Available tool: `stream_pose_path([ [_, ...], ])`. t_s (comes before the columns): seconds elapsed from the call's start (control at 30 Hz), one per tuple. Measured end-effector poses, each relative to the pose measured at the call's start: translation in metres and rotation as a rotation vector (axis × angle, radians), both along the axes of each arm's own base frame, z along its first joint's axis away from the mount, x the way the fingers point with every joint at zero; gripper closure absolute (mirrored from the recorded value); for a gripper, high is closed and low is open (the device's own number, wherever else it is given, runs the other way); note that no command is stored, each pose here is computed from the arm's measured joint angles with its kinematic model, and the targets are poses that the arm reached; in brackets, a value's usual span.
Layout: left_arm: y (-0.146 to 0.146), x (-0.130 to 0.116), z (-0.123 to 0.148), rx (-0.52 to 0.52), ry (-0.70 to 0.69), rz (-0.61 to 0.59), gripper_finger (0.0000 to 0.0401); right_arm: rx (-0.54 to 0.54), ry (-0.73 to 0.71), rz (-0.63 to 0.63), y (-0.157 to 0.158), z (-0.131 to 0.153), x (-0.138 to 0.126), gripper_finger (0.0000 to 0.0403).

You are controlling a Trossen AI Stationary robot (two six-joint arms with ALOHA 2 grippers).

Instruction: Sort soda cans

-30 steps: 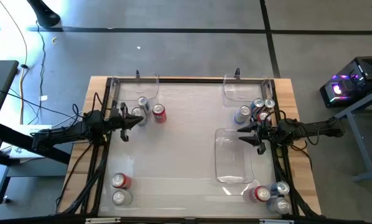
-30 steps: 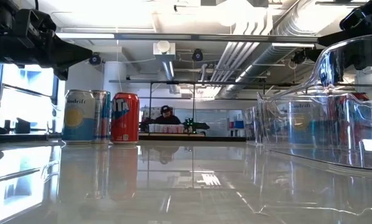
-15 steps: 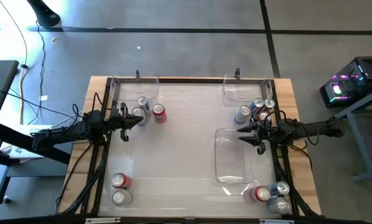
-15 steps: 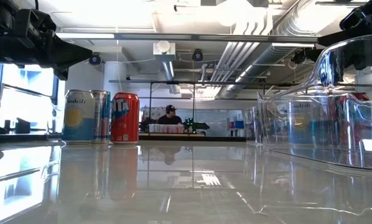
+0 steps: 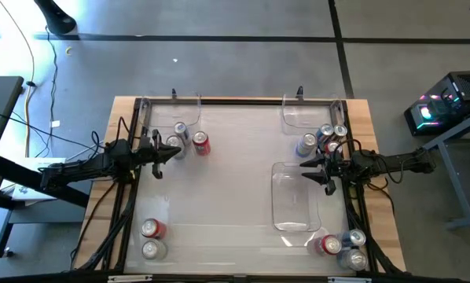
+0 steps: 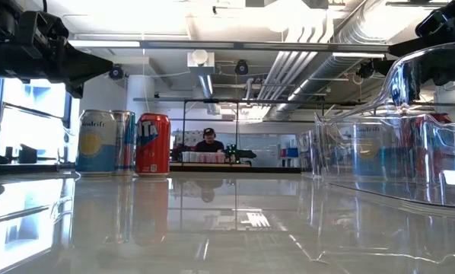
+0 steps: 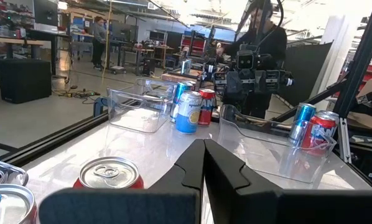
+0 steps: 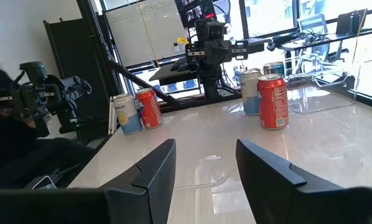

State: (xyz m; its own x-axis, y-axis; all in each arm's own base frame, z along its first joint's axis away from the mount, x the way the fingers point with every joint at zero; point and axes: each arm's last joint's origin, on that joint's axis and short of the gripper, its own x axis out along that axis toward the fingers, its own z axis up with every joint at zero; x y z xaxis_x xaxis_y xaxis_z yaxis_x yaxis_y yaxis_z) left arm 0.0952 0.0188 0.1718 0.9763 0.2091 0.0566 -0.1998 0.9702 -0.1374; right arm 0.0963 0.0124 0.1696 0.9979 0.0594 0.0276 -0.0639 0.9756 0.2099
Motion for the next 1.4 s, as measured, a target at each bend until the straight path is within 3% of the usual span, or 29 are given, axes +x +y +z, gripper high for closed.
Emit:
stream_pose_path([
  [0.37, 0.000, 0.000, 0.000, 0.000, 0.000, 0.000, 0.0400, -0.002, 0.000, 0.000, 0.000, 0.000, 0.000, 0.0238],
  [0.5, 0.000, 0.000, 0.000, 0.000, 0.000, 0.000, 0.0400, -0.057, -0.003, -0.008, 0.000, 0.000, 0.000, 0.0238],
  [0.63, 0.000, 0.000, 0.000, 0.000, 0.000, 0.000, 0.0400, 0.076, -0.029, -0.004, 0.000, 0.003, 0.000, 0.0238],
  [0.73, 0.000, 0.000, 0.000, 0.000, 0.000, 0.000, 0.0400, 0.195, -0.124, -0.027, -0.001, 0.013, -0.001, 0.0238],
  [0.8, 0.000, 0.000, 0.000, 0.000, 0.000, 0.000, 0.0400, 0.217, -0.210, -0.034, -0.002, 0.021, -0.003, 0.0238],
  [1.13, 0.000, 0.000, 0.000, 0.000, 0.000, 0.000, 0.0400, -0.058, -0.867, 0.120, 0.000, 0.073, -0.032, 0.0238],
  [1.27, 0.000, 0.000, 0.000, 0.000, 0.000, 0.000, 0.0400, -0.053, -0.949, 0.058, -0.002, 0.082, -0.037, 0.0238],
  [1.4, 0.000, 0.000, 0.000, 0.000, -0.001, 0.000, 0.0400, -0.056, -0.893, -0.016, -0.004, 0.111, -0.037, 0.0238],
])
